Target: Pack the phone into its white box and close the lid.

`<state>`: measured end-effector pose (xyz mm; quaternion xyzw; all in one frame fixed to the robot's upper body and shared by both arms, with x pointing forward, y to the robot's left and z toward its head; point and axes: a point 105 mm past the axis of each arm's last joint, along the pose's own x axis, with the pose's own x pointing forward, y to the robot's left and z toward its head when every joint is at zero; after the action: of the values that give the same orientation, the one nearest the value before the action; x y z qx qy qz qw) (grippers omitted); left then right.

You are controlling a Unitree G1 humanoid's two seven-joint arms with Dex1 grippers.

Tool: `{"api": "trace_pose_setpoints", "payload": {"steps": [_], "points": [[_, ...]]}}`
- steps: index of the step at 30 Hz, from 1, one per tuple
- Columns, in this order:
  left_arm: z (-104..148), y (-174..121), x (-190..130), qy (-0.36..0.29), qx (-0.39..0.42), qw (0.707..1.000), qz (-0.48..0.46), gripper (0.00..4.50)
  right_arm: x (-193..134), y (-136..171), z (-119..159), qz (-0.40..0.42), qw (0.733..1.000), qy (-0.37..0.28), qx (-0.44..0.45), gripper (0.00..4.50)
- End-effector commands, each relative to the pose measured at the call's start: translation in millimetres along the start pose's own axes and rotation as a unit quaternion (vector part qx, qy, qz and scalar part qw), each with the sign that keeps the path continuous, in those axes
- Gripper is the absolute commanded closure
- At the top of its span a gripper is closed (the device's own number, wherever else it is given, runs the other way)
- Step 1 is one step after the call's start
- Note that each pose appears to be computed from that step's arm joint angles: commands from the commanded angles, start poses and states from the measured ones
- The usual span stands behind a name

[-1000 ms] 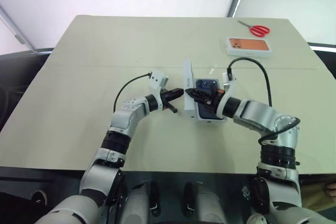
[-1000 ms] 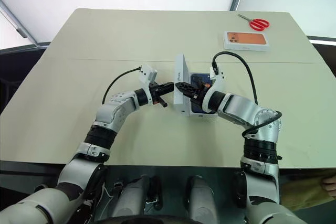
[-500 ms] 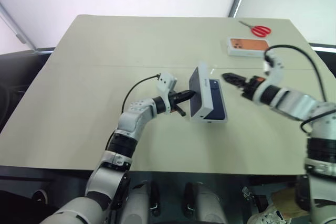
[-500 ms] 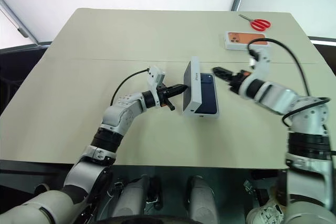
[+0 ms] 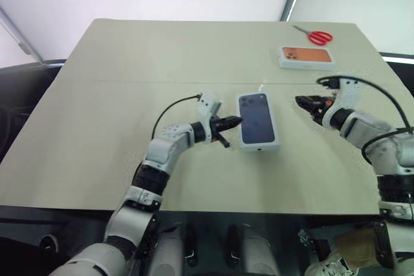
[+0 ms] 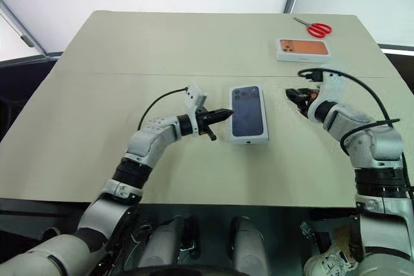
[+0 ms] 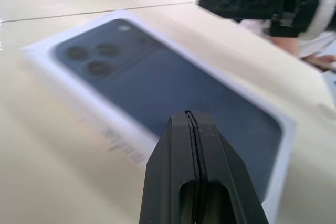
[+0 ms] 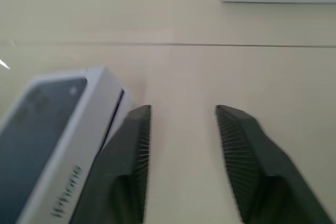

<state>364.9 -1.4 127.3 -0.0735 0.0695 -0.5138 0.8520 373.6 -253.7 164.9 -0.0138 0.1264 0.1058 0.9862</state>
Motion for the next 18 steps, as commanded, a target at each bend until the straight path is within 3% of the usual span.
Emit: {"api": "trace_pose_setpoints", "payload": {"steps": [1, 2, 10, 18], "points": [[25.6, -0.7, -6.1, -0.039, 0.041, 0.998, 0.009, 4.5, 1.4, 13.2, 3.2, 0.01, 0.996, -0.008, -0.088, 4.16], [27.2, 0.6, -8.1, -0.039, 0.041, 0.998, 0.015, 4.5, 1.7, 16.4, 2.1, 0.015, 0.994, -0.005, -0.112, 4.46], [-14.6, 8.2, -1.5, 0.062, 0.08, 0.994, 0.033, 4.5, 3.0, 44.1, -0.8, 0.069, 0.975, 0.001, -0.21, 4.46], [-20.5, 3.5, 12.1, 0.068, 0.071, 0.995, 0.017, 4.5, 4.4, 51.1, -0.9, 0.08, 0.969, 0.004, -0.234, 4.46]]}}
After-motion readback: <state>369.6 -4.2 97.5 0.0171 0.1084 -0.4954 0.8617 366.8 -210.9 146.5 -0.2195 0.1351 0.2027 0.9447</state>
